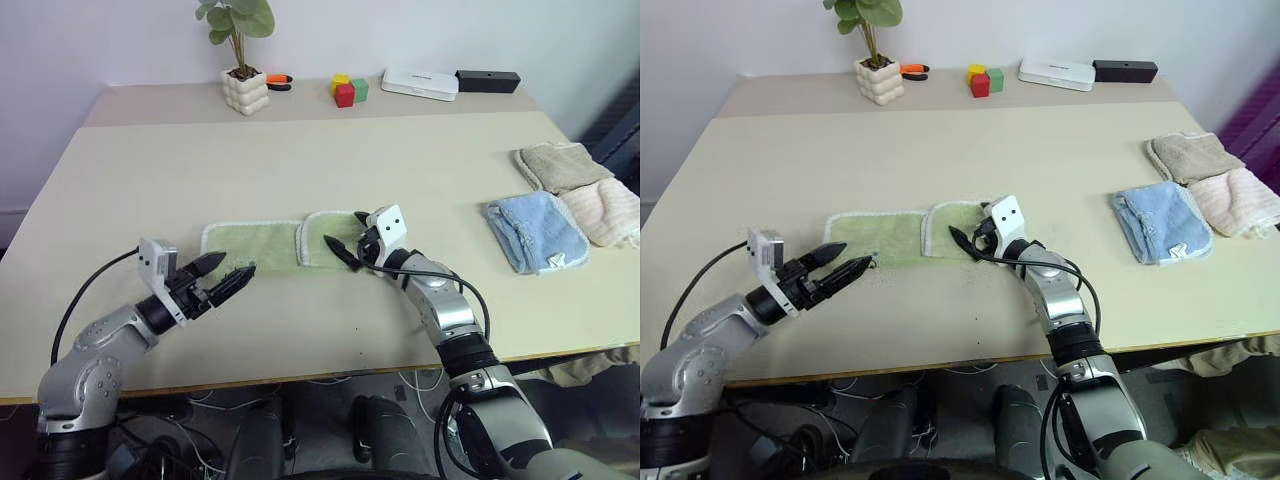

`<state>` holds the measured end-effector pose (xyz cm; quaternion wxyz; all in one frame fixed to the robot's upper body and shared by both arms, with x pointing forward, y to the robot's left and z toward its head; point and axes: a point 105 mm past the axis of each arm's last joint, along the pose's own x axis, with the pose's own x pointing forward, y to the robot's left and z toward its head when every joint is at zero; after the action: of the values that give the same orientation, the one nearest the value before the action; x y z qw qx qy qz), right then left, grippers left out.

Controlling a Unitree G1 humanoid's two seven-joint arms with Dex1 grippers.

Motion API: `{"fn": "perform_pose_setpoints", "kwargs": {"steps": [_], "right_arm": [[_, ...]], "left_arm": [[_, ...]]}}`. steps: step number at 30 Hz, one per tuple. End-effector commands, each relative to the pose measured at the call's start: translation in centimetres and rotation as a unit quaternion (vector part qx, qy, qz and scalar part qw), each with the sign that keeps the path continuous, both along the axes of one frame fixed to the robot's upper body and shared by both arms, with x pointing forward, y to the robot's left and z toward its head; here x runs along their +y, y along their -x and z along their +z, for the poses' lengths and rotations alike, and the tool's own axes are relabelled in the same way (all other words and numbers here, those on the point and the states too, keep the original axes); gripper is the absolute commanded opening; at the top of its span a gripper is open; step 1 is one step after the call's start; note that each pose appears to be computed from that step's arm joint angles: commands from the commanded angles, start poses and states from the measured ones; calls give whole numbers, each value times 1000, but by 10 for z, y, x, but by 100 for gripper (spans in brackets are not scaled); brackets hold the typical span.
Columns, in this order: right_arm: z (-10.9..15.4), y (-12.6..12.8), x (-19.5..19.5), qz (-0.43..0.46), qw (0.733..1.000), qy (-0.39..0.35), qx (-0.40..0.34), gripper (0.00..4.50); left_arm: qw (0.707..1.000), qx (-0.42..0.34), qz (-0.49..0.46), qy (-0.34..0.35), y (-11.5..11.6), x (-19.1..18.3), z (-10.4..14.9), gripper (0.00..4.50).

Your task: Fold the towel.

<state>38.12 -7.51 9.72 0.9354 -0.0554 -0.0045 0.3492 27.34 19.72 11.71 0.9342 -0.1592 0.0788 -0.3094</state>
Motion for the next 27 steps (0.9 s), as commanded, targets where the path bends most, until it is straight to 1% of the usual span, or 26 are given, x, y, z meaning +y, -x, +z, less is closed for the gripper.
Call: {"fn": "perform_pose_setpoints", "kwargs": {"steps": [1,3,7,9,12,14,17,19,22,27], "right_arm": [[13,6,4,27,999,-15,-13,448],[25,6,4,38,999,-28,-19,448],[66,9,-1,73,994,-62,-54,448],[74,12,-3,88,992,-66,-57,448],[81,19,-6,117,990,-42,-64,448],[82,22,-8,129,989,-36,-59,448],[81,20,-10,121,990,-39,-54,448],[79,18,-11,110,992,-43,-52,448],[78,19,-9,109,992,-46,-49,448],[79,19,-7,105,992,-48,-53,448]], "left_arm": [[998,11,21,54,9,2,15,450],[996,32,34,72,14,2,13,450],[988,62,59,128,24,-3,13,450],[985,67,62,144,28,-7,17,450],[971,97,79,203,37,-13,18,450],[964,111,106,215,38,-10,10,450],[950,127,183,221,28,6,-5,450],[941,143,210,225,25,11,-14,450],[934,161,224,228,24,11,-23,450],[919,193,234,250,11,9,-34,450]]}}
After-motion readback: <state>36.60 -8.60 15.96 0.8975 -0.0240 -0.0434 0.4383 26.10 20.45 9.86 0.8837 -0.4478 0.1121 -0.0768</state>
